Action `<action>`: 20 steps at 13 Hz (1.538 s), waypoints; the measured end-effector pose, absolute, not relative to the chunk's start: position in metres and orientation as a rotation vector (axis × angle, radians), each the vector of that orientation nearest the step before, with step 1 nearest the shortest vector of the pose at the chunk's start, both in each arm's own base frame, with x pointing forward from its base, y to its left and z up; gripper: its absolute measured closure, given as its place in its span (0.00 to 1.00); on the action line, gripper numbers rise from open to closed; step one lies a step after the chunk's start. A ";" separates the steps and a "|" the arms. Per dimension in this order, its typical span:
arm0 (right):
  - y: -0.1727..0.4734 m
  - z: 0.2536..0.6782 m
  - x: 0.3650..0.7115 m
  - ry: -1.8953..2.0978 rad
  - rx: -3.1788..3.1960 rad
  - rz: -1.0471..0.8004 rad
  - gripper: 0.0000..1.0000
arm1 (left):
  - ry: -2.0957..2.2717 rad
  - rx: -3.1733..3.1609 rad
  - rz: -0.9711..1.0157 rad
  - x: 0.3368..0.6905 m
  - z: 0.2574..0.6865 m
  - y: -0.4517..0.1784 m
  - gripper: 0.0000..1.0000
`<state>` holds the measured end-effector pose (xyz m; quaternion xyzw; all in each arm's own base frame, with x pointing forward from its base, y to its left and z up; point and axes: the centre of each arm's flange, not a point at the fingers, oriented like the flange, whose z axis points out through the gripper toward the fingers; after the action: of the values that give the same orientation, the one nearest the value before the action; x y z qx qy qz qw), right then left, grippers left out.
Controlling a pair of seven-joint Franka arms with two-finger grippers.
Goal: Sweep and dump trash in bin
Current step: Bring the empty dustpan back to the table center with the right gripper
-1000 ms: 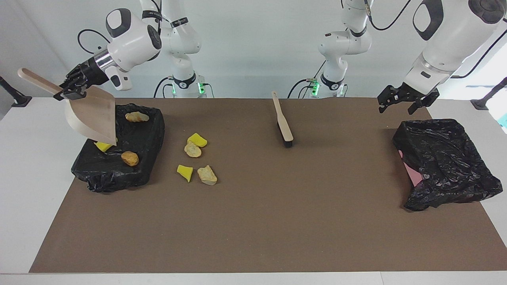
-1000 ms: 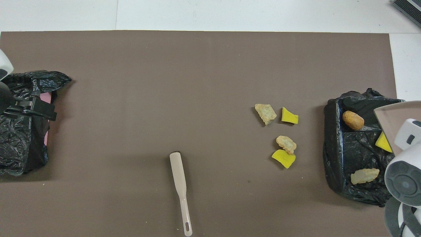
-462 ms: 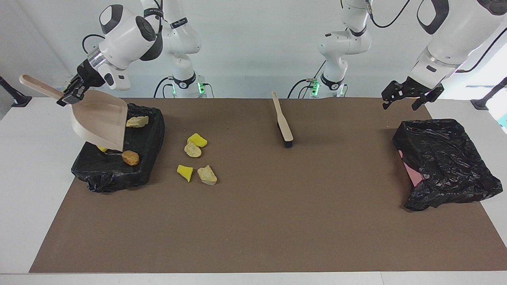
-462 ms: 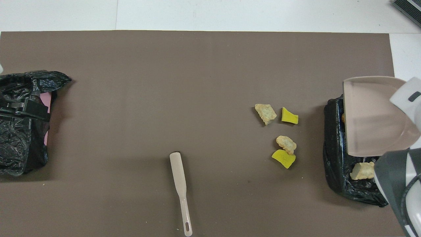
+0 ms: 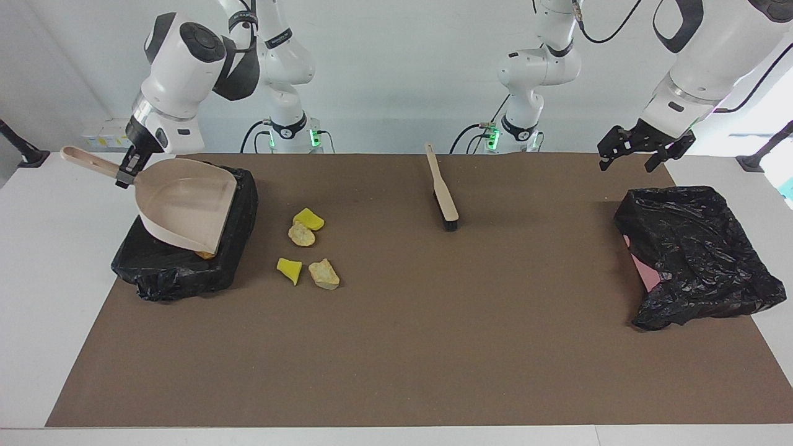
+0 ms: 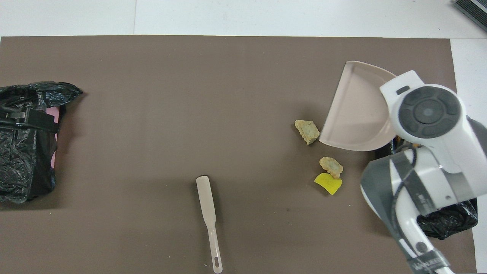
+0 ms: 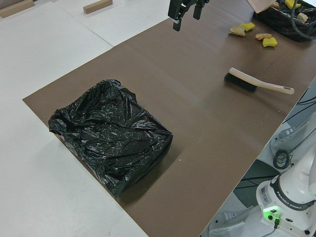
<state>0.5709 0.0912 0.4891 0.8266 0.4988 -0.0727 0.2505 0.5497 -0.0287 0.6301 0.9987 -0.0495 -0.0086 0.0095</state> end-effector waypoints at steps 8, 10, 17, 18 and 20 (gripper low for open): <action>0.278 0.459 0.647 0.363 2.986 0.041 0.67 | -0.176 3.117 -0.027 0.546 0.633 -0.035 0.00; 0.323 0.435 0.646 0.220 3.052 -0.013 0.67 | -0.178 3.117 -0.034 0.545 0.633 -0.036 0.00; 0.415 0.381 0.635 0.117 3.182 -0.045 0.67 | -0.182 3.118 -0.052 0.541 0.632 -0.037 0.00; 0.419 0.379 0.634 0.104 3.193 -0.039 0.67 | -0.183 3.118 -0.053 0.540 0.631 -0.038 0.00; 0.430 0.369 0.630 0.112 3.200 -0.038 0.67 | -0.186 3.118 -0.054 0.539 0.631 -0.039 0.00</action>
<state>0.6300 0.4297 0.3692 0.9989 0.0351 -0.0119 -0.0304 0.5393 -0.0386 0.6312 0.9980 -0.0595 -0.0173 0.0086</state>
